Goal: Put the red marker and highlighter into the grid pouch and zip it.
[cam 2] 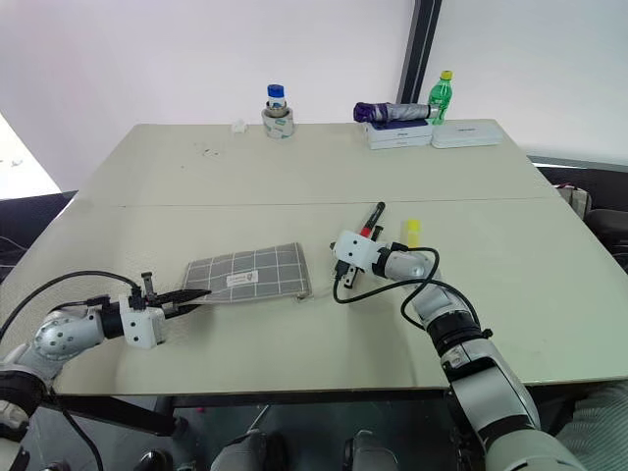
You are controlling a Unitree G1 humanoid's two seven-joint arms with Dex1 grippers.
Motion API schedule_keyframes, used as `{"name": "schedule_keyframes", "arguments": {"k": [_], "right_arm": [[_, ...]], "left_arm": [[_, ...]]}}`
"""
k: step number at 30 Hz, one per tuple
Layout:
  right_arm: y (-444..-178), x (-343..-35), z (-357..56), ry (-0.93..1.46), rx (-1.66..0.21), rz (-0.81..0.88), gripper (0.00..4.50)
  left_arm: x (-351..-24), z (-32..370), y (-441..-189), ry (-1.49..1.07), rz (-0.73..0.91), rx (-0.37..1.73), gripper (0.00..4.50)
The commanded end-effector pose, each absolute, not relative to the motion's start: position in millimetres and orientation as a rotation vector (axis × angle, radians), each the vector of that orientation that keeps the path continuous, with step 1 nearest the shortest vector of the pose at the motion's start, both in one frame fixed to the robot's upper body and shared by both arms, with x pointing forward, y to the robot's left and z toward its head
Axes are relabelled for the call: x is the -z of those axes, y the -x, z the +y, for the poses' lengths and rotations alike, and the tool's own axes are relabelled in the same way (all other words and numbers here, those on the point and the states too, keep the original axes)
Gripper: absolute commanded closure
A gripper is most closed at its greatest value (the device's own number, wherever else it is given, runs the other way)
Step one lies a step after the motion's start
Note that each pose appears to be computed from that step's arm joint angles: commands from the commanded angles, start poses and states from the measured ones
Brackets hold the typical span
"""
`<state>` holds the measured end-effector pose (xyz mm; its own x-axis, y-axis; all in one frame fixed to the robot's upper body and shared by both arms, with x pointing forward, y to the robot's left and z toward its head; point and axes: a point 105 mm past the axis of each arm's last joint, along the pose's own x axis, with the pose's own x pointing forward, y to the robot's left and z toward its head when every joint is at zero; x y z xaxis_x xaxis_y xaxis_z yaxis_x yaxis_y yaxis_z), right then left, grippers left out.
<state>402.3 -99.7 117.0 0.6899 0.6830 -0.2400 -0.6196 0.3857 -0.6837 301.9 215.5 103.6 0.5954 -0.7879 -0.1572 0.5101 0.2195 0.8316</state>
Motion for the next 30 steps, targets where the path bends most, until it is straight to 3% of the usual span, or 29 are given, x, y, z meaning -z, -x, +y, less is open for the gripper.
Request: {"name": "schedule_keyframes", "arguments": {"k": [1, 4, 7, 14, 17, 20, 28, 30], "right_arm": [[-404, -149, -109, 0.779, -0.77, -0.166, 4.5], [-401, -161, -114, 0.692, -0.769, -0.178, 4.5], [-394, -174, -118, 0.531, -0.792, -0.185, 3.64], [-364, -166, -86, 0.194, -0.936, -0.073, 0.06], [-364, -159, -69, 0.086, -0.9, -0.047, 0.06], [-366, -149, -56, 0.124, -0.865, -0.037, 0.06], [-374, -155, -40, 0.009, -0.833, -0.053, 0.06], [-373, -155, -37, 0.012, -0.837, -0.051, 0.6]], "left_arm": [[-137, 223, -314, -0.829, -0.35, 0.782, 4.44], [-146, 223, -317, -0.75, -0.322, 0.73, 4.44], [-155, 224, -318, -0.696, -0.302, 0.676, 4.5], [-170, 214, -318, -0.668, -0.313, 0.633, 4.5], [-171, 210, -319, -0.664, -0.315, 0.629, 4.5], [-172, 208, -317, -0.658, -0.317, 0.63, 4.5], [-173, 202, -315, -0.671, -0.324, 0.65, 4.5], [-172, 202, -315, -0.678, -0.325, 0.65, 4.5]]}}
